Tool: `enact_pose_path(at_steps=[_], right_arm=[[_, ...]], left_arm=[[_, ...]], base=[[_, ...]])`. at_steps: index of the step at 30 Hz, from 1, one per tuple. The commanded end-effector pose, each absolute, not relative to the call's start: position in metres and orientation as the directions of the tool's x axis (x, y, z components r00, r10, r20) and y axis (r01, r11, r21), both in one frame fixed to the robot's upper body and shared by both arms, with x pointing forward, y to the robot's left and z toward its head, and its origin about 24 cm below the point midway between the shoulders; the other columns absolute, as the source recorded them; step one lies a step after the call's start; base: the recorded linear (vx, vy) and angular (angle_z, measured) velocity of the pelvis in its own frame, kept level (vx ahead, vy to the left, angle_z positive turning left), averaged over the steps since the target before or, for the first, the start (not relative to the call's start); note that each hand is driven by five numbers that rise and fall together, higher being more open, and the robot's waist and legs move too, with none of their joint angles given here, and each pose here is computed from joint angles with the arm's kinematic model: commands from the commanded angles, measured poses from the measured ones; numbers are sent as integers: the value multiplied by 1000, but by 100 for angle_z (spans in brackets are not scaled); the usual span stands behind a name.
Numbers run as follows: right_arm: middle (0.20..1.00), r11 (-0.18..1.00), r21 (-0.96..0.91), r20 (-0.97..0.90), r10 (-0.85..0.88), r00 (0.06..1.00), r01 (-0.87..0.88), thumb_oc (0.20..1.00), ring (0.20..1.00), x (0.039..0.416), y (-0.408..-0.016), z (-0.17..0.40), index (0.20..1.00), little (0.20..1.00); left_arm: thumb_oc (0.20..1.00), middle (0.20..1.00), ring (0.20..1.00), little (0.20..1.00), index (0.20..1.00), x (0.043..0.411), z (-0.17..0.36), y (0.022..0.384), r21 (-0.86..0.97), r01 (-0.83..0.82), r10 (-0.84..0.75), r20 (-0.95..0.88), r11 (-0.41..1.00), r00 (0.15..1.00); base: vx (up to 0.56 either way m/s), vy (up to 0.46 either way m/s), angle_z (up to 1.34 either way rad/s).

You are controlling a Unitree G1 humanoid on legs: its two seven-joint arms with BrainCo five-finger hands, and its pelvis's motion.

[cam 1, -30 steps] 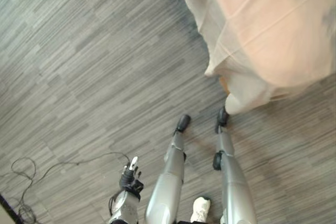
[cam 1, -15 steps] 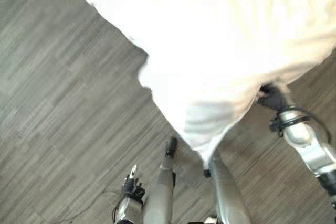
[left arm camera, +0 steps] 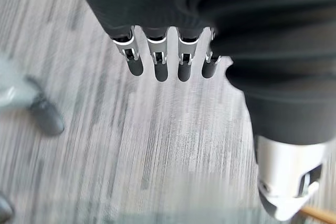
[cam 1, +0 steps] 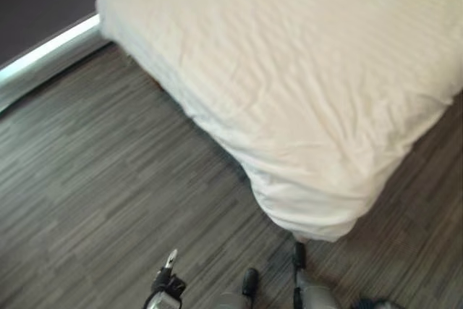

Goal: Making the bed.

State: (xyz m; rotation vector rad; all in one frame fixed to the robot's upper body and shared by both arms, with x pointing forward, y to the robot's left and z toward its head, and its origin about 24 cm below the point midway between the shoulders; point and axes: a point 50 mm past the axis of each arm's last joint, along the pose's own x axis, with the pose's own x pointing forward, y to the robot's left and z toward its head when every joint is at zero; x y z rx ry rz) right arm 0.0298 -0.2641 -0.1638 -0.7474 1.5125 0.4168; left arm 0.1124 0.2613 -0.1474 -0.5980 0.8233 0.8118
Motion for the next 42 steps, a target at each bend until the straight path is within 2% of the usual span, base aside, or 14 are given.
enact_pose_path(at_steps=[1, 5, 6, 7, 9, 11, 12, 13, 14, 17, 20, 24, 36, 42], right_arm=[[1000, 772, -221, -963, -269, 9, -595, 1000, 1000, 35, -302, -150, 1000, 1000], [1000, 739, -320, -938, -334, 90, -593, 1000, 1000, 62, -337, -129, 1000, 1000], [1000, 710, -473, -881, -385, 275, -522, 1000, 1000, 105, -354, -109, 1000, 1000], [1000, 710, -473, -881, -386, 274, -521, 1000, 1000, 104, -354, -109, 1000, 1000], [1000, 732, -672, -610, -462, 644, -112, 1000, 1000, 173, -368, -52, 1000, 1000], [1000, 780, -577, -326, -493, 807, 243, 1000, 1000, 194, -361, -7, 1000, 1000], [570, 824, -384, -140, -499, 856, 417, 570, 570, 204, -350, 21, 570, 570], [200, 823, -384, -141, -500, 854, 419, 200, 200, 203, -350, 21, 200, 200], [200, 853, -113, 10, -511, 859, 509, 200, 200, 209, -337, 40, 200, 200], [200, 863, 275, 166, -477, 863, 424, 200, 200, 217, -307, 61, 200, 200], [200, 825, 516, 168, -360, 917, 230, 200, 200, 232, -274, 57, 200, 200], [200, 739, 662, 143, -292, 946, 128, 200, 200, 249, -255, 48, 200, 200], [200, 833, 543, 212, -16, 977, -105, 200, 200, 334, -209, 102, 200, 200], [200, 809, 564, 227, 42, 973, -166, 200, 200, 353, -187, 119, 200, 200]], left_arm=[[1000, 1000, 1000, 1000, 1000, 117, -145, 266, -142, -747, 350, -816, 650, 459], [1000, 1000, 1000, 1000, 1000, 117, -143, 272, -130, -723, 337, -820, 678, 463], [1000, 1000, 1000, 1000, 1000, 110, -145, 272, -128, -740, 339, -829, 660, 446], [1000, 1000, 1000, 1000, 1000, 109, -145, 272, -129, -740, 338, -829, 660, 445], [1000, 1000, 1000, 1000, 1000, 94, -149, 273, -114, -796, 365, -844, 594, 394], [1000, 1000, 1000, 1000, 1000, 80, -153, 271, -89, -830, 390, -851, 551, 350], [1000, 1000, 1000, 1000, 1000, 71, -156, 268, -59, -836, 391, -865, 545, 315], [1000, 1000, 1000, 1000, 1000, 71, -155, 268, -58, -835, 391, -865, 547, 316], [1000, 1000, 1000, 1000, 1000, 59, -159, 266, -18, -835, 388, -879, 550, 275], [1000, 1000, 1000, 1000, 1000, 46, -160, 267, 24, -834, 390, -891, 552, 233], [1000, 1000, 1000, 1000, 1000, 38, -161, 267, 36, -816, 378, -898, 576, 227], [1000, 1000, 1000, 1000, 1000, 39, -162, 261, 16, -793, 353, -901, 609, 253], [1000, 1000, 1000, 1000, 1000, 77, -161, 240, -103, -705, 274, -874, 701, 400], [1000, 1000, 1000, 1000, 1000, 81, -162, 234, -111, -689, 253, -879, 716, 404]], base=[[13, -20, -3], [17, -30, -15], [32, -29, -24], [26, -14, -33], [-4, 2, -35], [19, 17, -29], [17, 9, -40], [23, 12, -48], [-1, -5, -26], [-6, -10, -12], [18, -4, -2], [3, -1, 11], [-65, -4, 1], [-5, -14, -1]])
